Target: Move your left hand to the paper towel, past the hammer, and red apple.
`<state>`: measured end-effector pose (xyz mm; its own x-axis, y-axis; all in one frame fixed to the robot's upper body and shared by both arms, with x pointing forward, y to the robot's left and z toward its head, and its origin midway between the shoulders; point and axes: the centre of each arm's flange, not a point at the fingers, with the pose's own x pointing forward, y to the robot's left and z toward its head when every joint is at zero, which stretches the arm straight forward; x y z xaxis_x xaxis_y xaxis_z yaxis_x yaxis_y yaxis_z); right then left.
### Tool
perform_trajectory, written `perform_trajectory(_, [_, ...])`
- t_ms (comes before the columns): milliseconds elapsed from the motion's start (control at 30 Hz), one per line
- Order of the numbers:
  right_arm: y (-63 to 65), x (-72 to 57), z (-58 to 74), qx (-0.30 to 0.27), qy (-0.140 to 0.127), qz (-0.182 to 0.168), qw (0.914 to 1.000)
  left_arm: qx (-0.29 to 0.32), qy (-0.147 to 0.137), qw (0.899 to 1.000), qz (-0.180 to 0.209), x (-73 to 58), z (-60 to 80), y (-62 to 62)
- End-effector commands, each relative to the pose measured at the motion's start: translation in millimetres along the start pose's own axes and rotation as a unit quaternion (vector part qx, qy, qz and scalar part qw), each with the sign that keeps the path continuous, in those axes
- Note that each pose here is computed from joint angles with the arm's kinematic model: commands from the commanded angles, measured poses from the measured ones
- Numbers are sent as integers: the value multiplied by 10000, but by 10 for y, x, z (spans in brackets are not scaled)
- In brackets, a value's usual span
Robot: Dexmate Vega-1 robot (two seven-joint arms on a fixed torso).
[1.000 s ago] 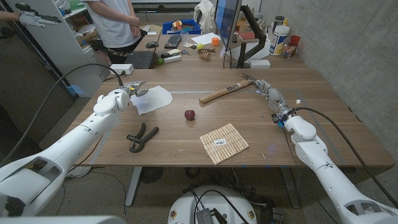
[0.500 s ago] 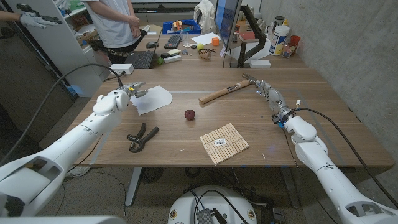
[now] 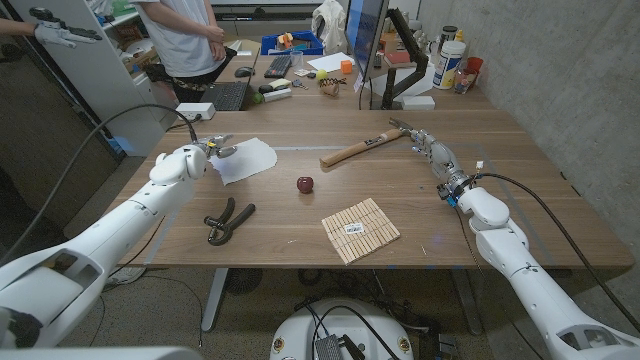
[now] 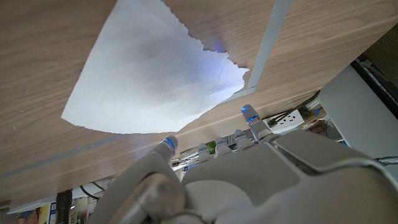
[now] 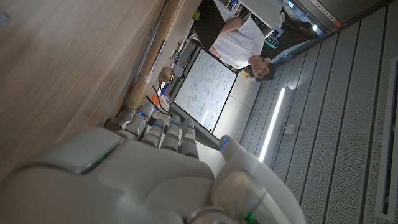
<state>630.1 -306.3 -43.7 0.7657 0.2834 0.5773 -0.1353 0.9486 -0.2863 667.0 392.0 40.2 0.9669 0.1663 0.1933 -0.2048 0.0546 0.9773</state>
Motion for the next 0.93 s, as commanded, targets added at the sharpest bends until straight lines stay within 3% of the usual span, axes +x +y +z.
perform_trajectory(33, [-18,-8,-14,-53,37,26,10000,-1,19,10000,-74,34,-3,-36])
perform_trajectory(367, [-50,-35,9,-99,7,15,9999,84,23,9999,-122,53,30,-45])
perform_trajectory(933, [-144,-152,-68,-109,177,-122,9997,248,10,9991,-332,166,92,-98])
